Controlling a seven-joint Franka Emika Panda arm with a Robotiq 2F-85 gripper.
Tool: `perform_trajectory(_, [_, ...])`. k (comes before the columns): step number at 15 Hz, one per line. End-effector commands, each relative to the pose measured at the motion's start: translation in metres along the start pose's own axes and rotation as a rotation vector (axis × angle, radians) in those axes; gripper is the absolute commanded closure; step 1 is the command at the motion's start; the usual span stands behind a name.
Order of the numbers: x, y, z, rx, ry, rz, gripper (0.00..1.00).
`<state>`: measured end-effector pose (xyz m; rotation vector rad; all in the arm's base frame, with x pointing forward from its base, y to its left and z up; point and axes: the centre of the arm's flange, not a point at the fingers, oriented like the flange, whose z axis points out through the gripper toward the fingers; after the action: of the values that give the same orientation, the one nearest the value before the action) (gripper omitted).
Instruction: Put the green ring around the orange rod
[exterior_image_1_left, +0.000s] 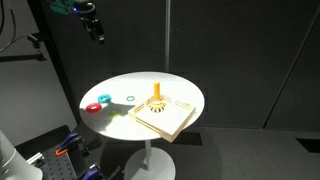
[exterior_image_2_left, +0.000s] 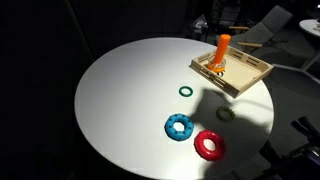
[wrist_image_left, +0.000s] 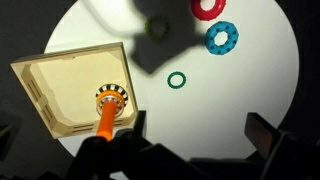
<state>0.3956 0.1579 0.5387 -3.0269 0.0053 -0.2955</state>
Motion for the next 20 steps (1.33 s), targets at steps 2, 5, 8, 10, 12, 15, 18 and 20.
perform_trajectory(2, [0.0, 0.0, -0.001, 0.0, 0.001, 0.0, 0.0])
perform_trajectory(5, [0.0, 0.0, -0.001, 0.001, 0.002, 0.0, 0.0])
perform_trajectory(8, [0.003, 0.002, 0.011, -0.004, -0.039, 0.011, 0.0])
perform_trajectory(10, [0.004, 0.005, 0.027, -0.009, -0.086, 0.017, 0.0])
perform_trajectory(12, [0.002, 0.008, 0.05, -0.028, -0.135, 0.023, 0.0])
perform_trajectory(15, [-0.007, 0.014, 0.084, -0.049, -0.199, 0.024, 0.0])
perform_trajectory(18, [-0.026, 0.021, 0.119, -0.073, -0.209, 0.018, 0.0])
perform_trajectory(20, [-0.038, 0.025, 0.139, -0.083, -0.197, 0.016, 0.0])
